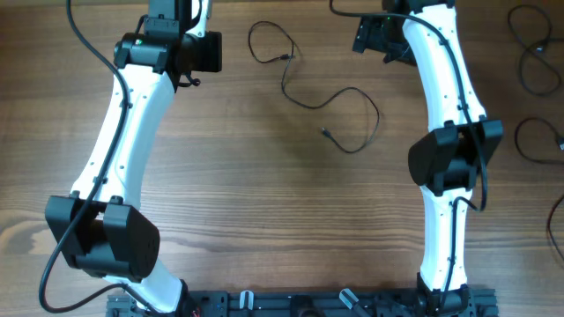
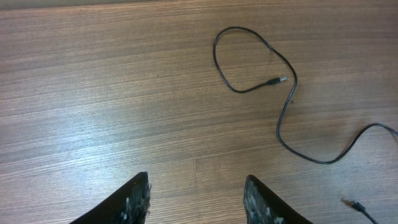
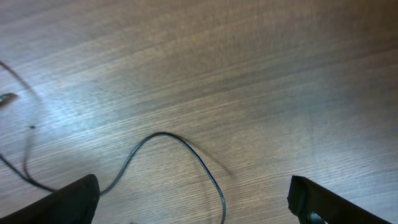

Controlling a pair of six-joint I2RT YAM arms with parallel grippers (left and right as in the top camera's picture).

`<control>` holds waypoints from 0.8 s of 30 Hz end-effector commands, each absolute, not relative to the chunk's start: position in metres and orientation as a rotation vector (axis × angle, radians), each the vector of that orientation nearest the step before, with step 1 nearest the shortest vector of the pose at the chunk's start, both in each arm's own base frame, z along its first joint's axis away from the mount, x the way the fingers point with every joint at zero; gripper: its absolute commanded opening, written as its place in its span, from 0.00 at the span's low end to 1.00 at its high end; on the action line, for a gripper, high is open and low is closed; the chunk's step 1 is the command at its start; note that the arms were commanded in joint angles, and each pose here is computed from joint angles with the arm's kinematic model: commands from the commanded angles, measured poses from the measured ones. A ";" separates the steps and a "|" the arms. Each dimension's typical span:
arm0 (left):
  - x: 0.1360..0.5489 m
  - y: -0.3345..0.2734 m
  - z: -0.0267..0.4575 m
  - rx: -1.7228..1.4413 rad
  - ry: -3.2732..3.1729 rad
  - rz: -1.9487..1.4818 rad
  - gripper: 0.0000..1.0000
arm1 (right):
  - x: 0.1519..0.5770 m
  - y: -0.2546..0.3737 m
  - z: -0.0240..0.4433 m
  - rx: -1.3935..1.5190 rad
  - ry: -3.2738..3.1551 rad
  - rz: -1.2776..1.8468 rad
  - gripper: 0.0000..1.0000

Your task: Untangle cables

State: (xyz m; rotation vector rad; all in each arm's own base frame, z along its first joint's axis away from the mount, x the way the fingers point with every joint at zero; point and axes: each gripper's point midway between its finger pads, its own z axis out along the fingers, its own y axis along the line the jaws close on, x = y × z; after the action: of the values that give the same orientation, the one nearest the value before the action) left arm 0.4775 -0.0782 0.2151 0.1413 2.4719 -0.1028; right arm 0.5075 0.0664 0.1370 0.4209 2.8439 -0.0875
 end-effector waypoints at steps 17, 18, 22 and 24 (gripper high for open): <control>0.474 -0.076 0.208 0.133 2.504 -0.086 0.50 | 0.447 0.055 0.079 0.266 3.159 -0.348 0.92; 0.473 -0.076 0.208 0.134 2.505 -0.086 0.50 | 0.446 0.055 0.077 0.256 3.164 -0.362 0.90; 0.473 -0.076 0.207 0.134 2.508 -0.086 0.50 | 0.456 0.050 0.078 0.204 3.104 -0.446 0.89; 0.473 -0.076 0.207 0.133 2.507 -0.086 0.50 | 0.463 0.051 0.082 0.193 3.071 -0.425 0.89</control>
State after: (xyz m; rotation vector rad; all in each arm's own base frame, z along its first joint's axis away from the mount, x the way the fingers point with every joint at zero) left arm 0.4728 -0.0774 0.2115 0.1425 2.4963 -0.1003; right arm 0.4546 0.0545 0.0831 0.2697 3.1113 -0.3535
